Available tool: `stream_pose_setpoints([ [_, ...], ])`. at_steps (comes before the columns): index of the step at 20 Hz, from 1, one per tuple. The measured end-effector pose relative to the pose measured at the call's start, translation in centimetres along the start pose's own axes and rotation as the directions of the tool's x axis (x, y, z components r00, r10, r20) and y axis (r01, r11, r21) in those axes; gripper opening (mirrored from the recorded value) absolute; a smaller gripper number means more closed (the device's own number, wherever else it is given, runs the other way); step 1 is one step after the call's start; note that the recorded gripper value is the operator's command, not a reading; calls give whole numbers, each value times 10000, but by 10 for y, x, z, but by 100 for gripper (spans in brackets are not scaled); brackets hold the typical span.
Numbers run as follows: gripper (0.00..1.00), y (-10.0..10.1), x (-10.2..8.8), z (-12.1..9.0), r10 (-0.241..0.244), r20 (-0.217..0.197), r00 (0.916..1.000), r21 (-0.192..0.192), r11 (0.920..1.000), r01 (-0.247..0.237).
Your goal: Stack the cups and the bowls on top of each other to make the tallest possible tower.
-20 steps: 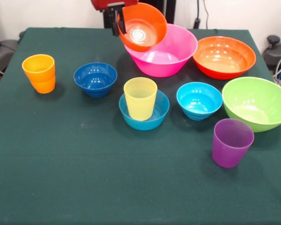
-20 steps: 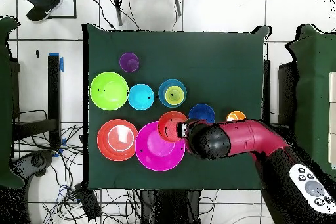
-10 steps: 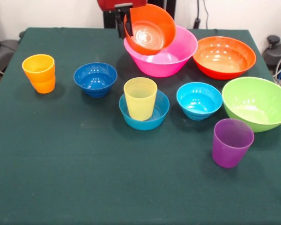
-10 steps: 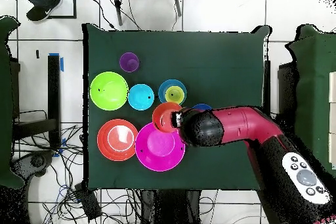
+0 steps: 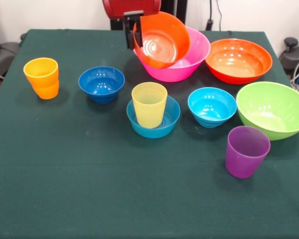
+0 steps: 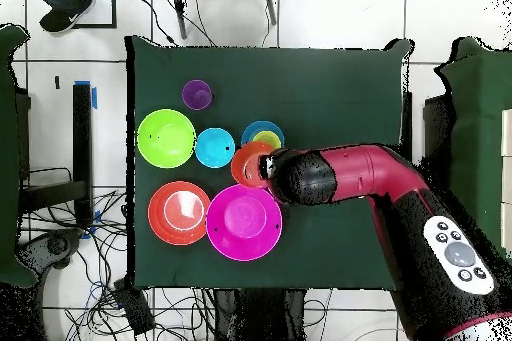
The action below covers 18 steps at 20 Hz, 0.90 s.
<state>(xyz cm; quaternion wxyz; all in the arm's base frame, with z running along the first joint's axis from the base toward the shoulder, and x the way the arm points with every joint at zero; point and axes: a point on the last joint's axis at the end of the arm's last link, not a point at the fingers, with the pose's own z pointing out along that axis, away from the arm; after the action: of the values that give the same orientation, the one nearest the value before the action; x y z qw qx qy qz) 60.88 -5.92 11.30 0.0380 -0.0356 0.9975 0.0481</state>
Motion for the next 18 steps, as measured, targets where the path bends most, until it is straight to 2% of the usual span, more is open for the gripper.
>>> stream_pose_setpoints([
  [9,0,-7,-6,18,252,-105,9996,-51,9997,-253],
  [18,0,2,-7,38,217,-316,9993,-121,9997,-221],
])
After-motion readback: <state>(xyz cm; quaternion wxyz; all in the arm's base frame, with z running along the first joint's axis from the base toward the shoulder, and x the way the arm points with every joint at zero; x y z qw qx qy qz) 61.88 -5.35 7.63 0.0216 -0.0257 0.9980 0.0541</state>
